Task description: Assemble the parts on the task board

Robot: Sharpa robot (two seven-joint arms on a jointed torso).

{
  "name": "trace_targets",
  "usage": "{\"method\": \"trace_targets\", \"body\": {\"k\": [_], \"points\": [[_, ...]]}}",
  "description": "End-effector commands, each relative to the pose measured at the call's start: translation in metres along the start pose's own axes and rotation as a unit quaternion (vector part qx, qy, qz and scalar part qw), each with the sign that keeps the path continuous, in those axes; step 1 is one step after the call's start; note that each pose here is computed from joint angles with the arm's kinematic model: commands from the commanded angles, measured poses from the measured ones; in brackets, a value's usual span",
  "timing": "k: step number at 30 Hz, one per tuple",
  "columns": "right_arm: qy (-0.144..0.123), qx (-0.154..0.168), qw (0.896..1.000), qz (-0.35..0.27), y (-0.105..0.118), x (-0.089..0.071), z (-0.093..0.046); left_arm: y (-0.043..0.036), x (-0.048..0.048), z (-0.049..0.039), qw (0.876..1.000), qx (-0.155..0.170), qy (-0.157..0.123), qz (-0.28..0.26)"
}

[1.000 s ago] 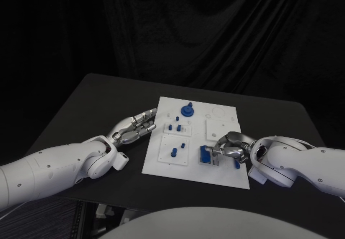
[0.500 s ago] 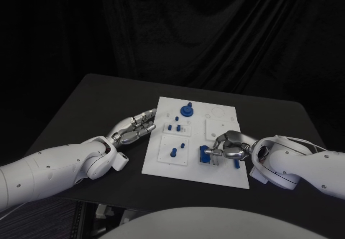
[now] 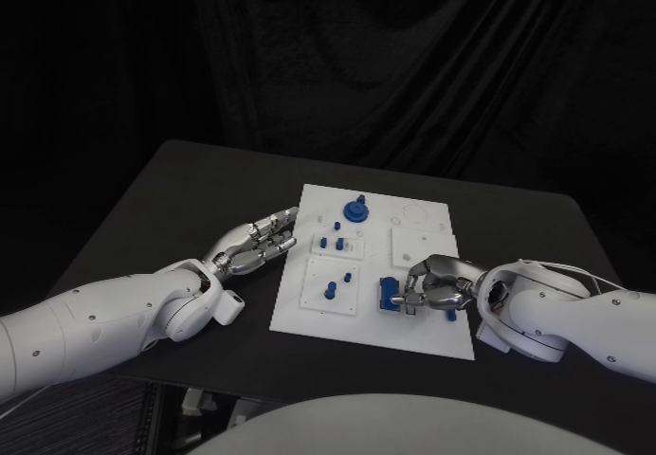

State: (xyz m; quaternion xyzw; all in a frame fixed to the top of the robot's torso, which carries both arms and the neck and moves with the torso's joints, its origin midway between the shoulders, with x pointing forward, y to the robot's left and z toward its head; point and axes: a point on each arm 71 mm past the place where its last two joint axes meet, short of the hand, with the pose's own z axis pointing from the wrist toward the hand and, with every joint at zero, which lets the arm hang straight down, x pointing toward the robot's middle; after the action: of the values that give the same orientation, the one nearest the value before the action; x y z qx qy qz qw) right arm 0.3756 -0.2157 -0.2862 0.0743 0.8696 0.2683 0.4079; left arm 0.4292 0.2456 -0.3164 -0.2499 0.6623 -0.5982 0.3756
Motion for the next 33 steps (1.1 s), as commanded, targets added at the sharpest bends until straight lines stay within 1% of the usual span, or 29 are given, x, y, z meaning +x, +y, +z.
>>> {"method": "trace_targets", "body": {"k": [1, 15, 26, 29, 33], "points": [[0.008, 0.009, 1.000, -0.014, -0.0026, 0.0017, 0.0011, -0.0039, 0.0018, 0.0000, 1.000, 0.029, 0.004, -0.007], [0.005, 0.015, 1.000, -0.017, -0.0055, 0.0005, 0.0046, -0.0034, 0.0023, 0.0000, 1.000, 0.028, 0.005, -0.008], [0.016, 0.015, 1.000, -0.020, -0.0043, 0.0024, 0.0065, -0.0032, 0.0024, -0.0001, 1.000, 0.028, 0.005, -0.008], [0.012, 0.015, 1.000, -0.019, -0.0047, 0.0018, 0.0061, -0.0033, 0.0025, -0.0002, 1.000, 0.028, 0.005, -0.008], [-0.003, 0.016, 1.000, -0.013, -0.0070, -0.0011, 0.0012, -0.0033, 0.0020, -0.0009, 1.000, 0.028, 0.005, -0.008]]}}
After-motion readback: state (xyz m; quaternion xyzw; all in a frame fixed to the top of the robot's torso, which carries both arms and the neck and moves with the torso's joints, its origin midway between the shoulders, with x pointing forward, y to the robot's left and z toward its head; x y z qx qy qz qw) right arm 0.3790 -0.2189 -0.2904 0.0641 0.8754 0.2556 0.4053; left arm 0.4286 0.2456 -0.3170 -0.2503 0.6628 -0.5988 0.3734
